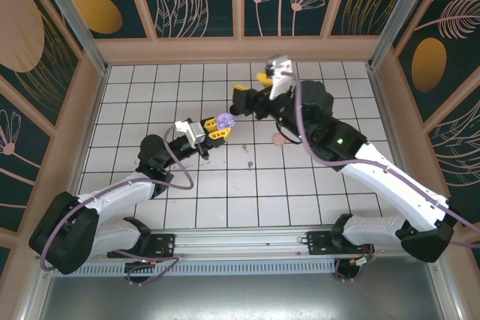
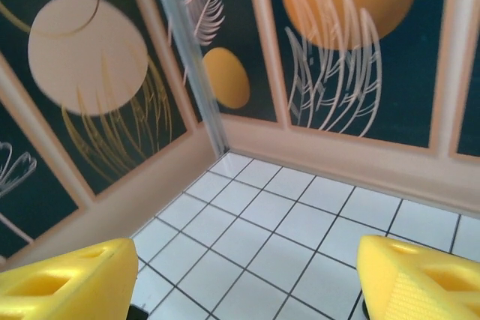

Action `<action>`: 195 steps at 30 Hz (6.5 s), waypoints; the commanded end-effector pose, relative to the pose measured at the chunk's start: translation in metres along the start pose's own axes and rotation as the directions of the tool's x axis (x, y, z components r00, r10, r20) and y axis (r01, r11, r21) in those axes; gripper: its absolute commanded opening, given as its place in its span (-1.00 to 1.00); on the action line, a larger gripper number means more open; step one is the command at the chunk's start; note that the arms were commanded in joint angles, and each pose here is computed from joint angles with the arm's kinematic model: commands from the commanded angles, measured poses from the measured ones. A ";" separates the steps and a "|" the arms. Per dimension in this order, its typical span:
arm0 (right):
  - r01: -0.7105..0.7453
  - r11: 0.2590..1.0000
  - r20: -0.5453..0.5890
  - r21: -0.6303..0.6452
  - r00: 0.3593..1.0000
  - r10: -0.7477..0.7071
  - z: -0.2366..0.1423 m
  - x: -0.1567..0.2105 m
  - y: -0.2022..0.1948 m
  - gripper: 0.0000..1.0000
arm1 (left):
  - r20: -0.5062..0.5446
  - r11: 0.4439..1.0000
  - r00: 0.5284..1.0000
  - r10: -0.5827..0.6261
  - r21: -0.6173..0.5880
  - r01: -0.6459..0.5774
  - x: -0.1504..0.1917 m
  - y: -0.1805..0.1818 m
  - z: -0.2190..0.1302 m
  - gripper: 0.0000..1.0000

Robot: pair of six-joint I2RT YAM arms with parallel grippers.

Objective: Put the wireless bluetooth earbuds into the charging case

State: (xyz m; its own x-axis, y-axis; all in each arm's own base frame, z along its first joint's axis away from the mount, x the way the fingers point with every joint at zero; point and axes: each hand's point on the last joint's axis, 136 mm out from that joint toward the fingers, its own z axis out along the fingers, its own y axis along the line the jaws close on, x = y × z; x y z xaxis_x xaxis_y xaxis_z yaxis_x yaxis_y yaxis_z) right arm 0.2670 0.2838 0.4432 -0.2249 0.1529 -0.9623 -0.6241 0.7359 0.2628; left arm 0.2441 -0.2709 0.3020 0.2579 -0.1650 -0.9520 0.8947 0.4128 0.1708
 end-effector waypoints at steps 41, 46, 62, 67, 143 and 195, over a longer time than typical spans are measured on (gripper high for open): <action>-0.032 0.739 -0.631 0.673 0.497 0.595 0.033 0.378 -0.116 0.02 | 0.118 0.919 0.986 0.122 -0.388 -0.067 -0.012 0.017 -0.086 -1.00; 0.014 0.726 -0.639 0.688 0.487 0.596 0.033 0.389 -0.117 -0.04 | 0.118 0.920 0.985 0.127 -0.386 -0.073 -0.012 0.016 -0.086 -1.00; 0.058 0.726 -0.663 0.685 0.462 0.589 0.038 0.407 -0.112 -0.21 | 0.119 0.923 0.984 0.135 -0.377 -0.081 -0.012 0.014 -0.086 -1.00; 0.073 0.727 -0.670 0.683 0.460 0.583 0.036 0.409 -0.111 -0.24 | 0.117 0.922 0.984 0.137 -0.377 -0.084 -0.011 0.014 -0.086 -1.00; -0.206 0.972 -0.160 0.109 0.962 0.222 0.047 0.037 0.019 -0.67 | 0.064 0.971 0.989 0.131 -0.211 -0.115 -0.026 0.022 -0.020 -1.00; -0.238 0.970 -0.232 0.050 0.942 0.243 0.059 0.114 0.051 -0.70 | 0.113 0.974 0.986 0.123 -0.207 -0.098 -0.039 0.023 -0.016 -1.00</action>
State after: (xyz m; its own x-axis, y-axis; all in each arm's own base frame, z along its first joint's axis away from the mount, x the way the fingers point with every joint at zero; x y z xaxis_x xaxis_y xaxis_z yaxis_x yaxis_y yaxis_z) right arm 0.2537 0.3713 0.3566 -0.5256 0.1773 -0.8320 -0.5215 0.7056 0.4798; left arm 0.2566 -0.2397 0.3128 0.3519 -0.1573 -0.9227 0.7641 0.6176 0.1861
